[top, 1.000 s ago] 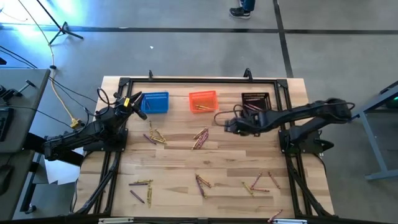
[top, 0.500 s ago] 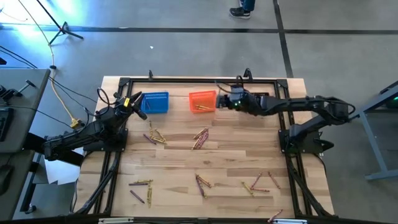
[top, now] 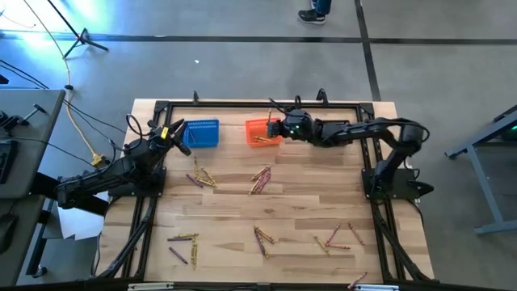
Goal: Sort crayons
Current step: Put the yellow crayon into the orange bin
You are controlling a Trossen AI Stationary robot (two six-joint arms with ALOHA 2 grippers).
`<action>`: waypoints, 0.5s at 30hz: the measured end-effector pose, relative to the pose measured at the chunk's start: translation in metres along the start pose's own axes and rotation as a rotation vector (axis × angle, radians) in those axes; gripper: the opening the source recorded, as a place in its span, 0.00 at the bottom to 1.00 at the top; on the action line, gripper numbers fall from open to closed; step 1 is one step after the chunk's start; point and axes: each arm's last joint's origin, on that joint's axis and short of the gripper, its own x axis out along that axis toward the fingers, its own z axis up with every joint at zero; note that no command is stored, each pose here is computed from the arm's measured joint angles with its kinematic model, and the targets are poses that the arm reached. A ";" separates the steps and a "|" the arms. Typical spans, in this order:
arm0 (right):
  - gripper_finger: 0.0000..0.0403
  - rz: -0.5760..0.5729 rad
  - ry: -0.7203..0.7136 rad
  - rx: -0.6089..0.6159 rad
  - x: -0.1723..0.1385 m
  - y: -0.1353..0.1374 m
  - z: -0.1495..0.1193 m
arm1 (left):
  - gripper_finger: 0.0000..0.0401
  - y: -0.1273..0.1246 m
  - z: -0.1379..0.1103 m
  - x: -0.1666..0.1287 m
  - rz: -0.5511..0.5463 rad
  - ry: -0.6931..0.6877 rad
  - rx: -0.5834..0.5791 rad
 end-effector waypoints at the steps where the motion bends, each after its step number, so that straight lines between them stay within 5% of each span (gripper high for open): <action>1: 0.04 -0.004 0.001 -0.013 0.004 0.000 0.000 | 0.15 0.000 0.000 0.000 0.000 0.000 0.000; 15: 0.04 -0.055 0.071 -0.251 0.022 0.014 0.014 | 0.15 0.000 0.000 0.000 0.000 0.000 0.000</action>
